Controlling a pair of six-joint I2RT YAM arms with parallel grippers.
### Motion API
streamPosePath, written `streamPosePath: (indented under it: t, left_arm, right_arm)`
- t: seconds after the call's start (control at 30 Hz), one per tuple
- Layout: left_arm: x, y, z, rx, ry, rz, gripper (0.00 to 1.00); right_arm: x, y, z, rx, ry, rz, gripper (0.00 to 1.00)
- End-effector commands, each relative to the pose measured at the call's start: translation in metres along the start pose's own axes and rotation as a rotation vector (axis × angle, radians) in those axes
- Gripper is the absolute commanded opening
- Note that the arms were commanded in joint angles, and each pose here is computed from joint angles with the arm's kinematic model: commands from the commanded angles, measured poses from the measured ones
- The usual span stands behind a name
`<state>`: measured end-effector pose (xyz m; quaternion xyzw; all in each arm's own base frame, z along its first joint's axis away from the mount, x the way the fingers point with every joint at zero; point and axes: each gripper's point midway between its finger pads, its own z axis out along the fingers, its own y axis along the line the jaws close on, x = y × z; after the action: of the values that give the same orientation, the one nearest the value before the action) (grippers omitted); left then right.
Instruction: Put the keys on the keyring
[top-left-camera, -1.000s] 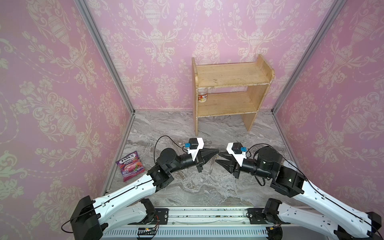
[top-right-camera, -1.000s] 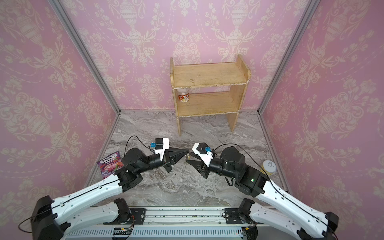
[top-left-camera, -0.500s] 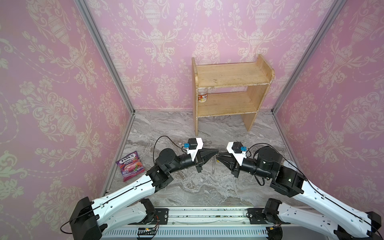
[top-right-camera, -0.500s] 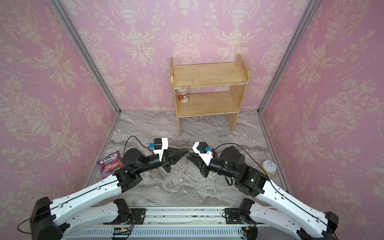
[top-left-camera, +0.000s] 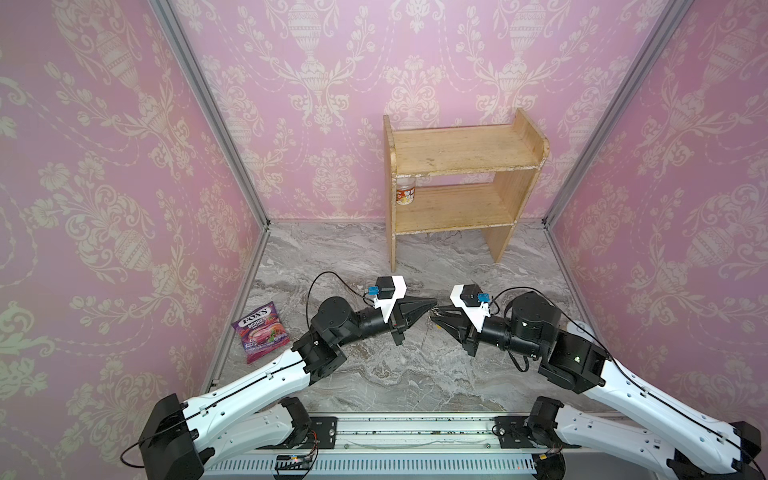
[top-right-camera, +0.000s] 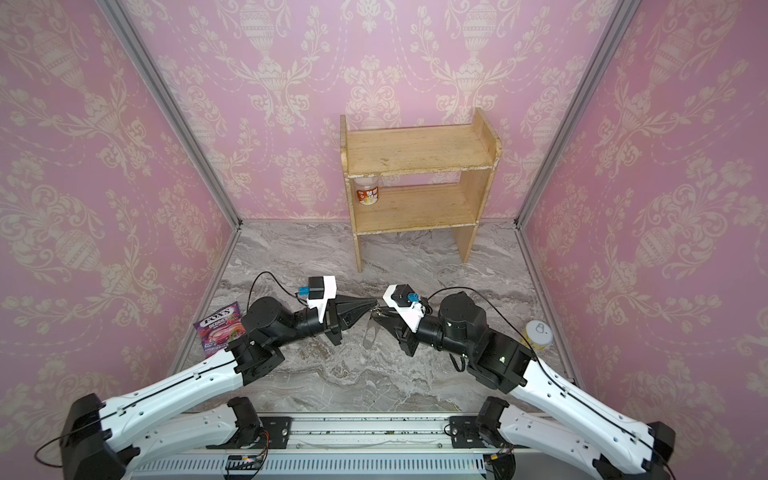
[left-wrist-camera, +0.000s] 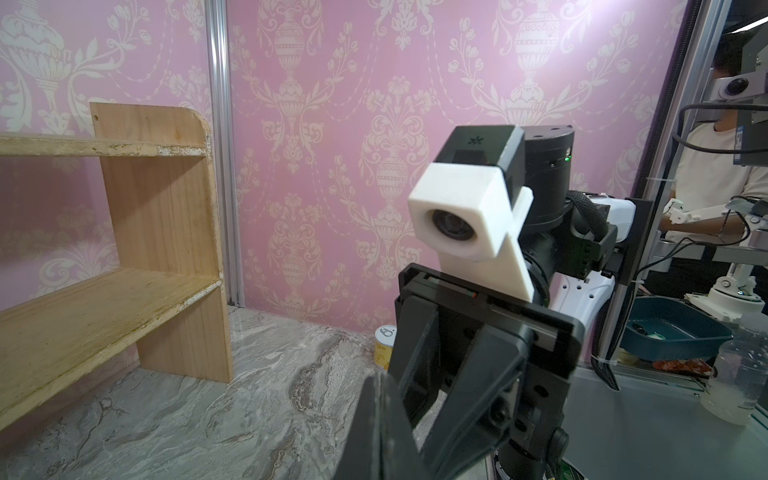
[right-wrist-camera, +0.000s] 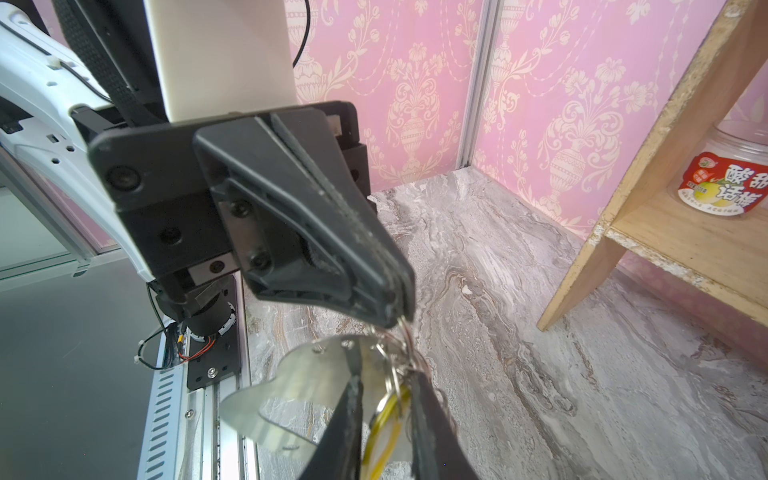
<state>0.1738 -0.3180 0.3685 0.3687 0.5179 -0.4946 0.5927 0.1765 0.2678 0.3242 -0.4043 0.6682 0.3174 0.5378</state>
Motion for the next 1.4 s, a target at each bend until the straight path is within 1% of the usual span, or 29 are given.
streamPosePath:
  t: [0.0,0.17,0.37,0.6,0.87,1.17,1.2,1.27,1.33,1.37]
  left_arm:
    - [-0.019,-0.008,-0.002,0.019,-0.039,0.02,0.0]
    - [-0.02,-0.008,-0.003,0.012,-0.037,0.028,0.0]
    - [-0.019,-0.006,-0.004,0.002,-0.038,0.033,0.0]
    - [-0.013,-0.003,-0.005,-0.014,-0.019,0.035,0.0]
    - [-0.001,0.001,-0.005,-0.032,0.01,0.031,0.0]
    - [0.008,0.005,-0.005,-0.047,0.027,0.025,0.0]
    - [0.008,0.006,-0.005,-0.052,0.027,0.025,0.05]
    - [0.008,0.006,-0.007,-0.058,0.025,0.026,0.17]
    - [0.008,0.007,-0.008,-0.065,0.024,0.027,0.34]
    - [0.008,0.007,-0.009,-0.07,0.023,0.027,0.4]
  right_arm:
    - [0.008,-0.001,0.001,0.011,0.022,0.007,0.2]
    - [0.007,-0.003,-0.006,0.033,0.033,-0.003,0.13]
    - [0.007,-0.005,-0.013,0.05,0.062,-0.017,0.0]
    - [-0.008,-0.007,-0.028,0.069,0.064,-0.069,0.0]
    - [-0.022,-0.006,-0.037,0.068,0.079,-0.147,0.0]
    - [-0.026,-0.005,-0.036,0.06,0.15,-0.265,0.0]
    - [-0.022,-0.006,-0.033,0.063,0.171,-0.28,0.0]
    - [-0.033,-0.006,-0.035,0.073,0.166,-0.311,0.0]
    - [-0.033,-0.005,-0.034,0.075,0.182,-0.339,0.0]
    - [-0.034,-0.005,-0.033,0.077,0.187,-0.351,0.0]
